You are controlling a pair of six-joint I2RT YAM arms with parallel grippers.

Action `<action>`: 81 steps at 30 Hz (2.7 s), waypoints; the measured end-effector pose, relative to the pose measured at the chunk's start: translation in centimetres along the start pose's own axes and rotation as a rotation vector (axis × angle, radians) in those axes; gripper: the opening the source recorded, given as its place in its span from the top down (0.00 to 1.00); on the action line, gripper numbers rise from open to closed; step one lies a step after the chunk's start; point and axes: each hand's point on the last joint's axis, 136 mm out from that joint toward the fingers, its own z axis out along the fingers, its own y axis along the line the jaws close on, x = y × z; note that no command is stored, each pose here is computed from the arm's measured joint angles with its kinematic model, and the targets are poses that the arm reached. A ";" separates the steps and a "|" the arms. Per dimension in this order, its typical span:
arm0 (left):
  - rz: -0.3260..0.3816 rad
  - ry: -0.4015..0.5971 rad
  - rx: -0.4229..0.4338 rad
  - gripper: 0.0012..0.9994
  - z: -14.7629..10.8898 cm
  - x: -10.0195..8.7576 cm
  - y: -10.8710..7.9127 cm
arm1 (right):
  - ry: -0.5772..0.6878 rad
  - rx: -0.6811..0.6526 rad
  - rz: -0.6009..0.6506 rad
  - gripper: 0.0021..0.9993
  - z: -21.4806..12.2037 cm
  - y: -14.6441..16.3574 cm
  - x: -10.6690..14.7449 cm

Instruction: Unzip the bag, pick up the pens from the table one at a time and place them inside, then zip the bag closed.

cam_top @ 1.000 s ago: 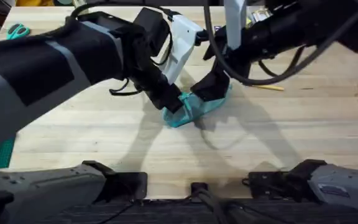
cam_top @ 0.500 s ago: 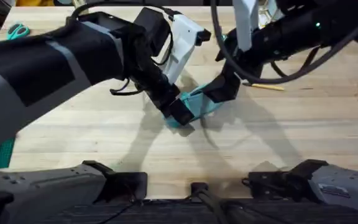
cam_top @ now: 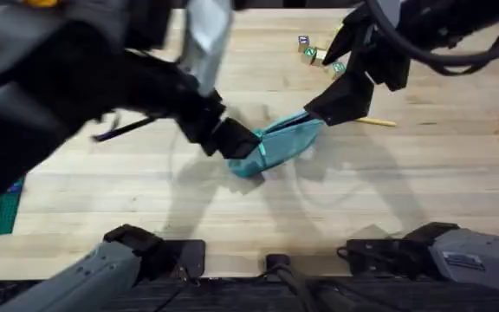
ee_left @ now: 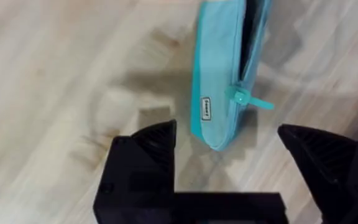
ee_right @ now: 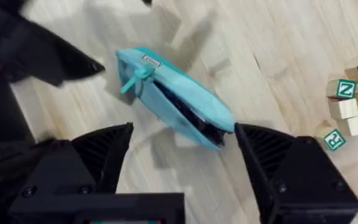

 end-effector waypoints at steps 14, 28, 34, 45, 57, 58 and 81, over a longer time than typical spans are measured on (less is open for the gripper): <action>0.001 -0.133 -0.110 0.01 -4.7 -0.5 0.4 | -0.042 0.042 -0.304 0.00 0.4 -2.0 -2.4; -0.006 -0.120 -0.103 0.01 -4.7 -0.2 0.2 | -0.035 0.049 -0.641 0.00 0.4 -2.0 -2.5; -0.007 -0.119 -0.103 0.01 -4.7 -0.1 0.2 | 0.008 0.002 -0.637 0.16 0.6 -1.3 -1.1; -0.007 -0.118 -0.103 0.01 -4.7 -0.1 0.2 | 0.056 -0.088 -0.591 0.97 1.9 -0.7 0.3; -0.007 -0.117 -0.102 0.01 -4.7 -0.1 0.2 | 0.061 -0.259 -0.597 0.97 4.6 0.4 1.5; -0.007 -0.117 -0.102 0.01 -4.7 -0.1 0.2 | 0.061 -0.276 -0.602 0.97 4.8 0.5 1.6; -0.007 -0.117 -0.102 0.01 -4.7 -0.1 0.2 | 0.125 -0.477 -0.574 0.97 11.6 -0.5 4.5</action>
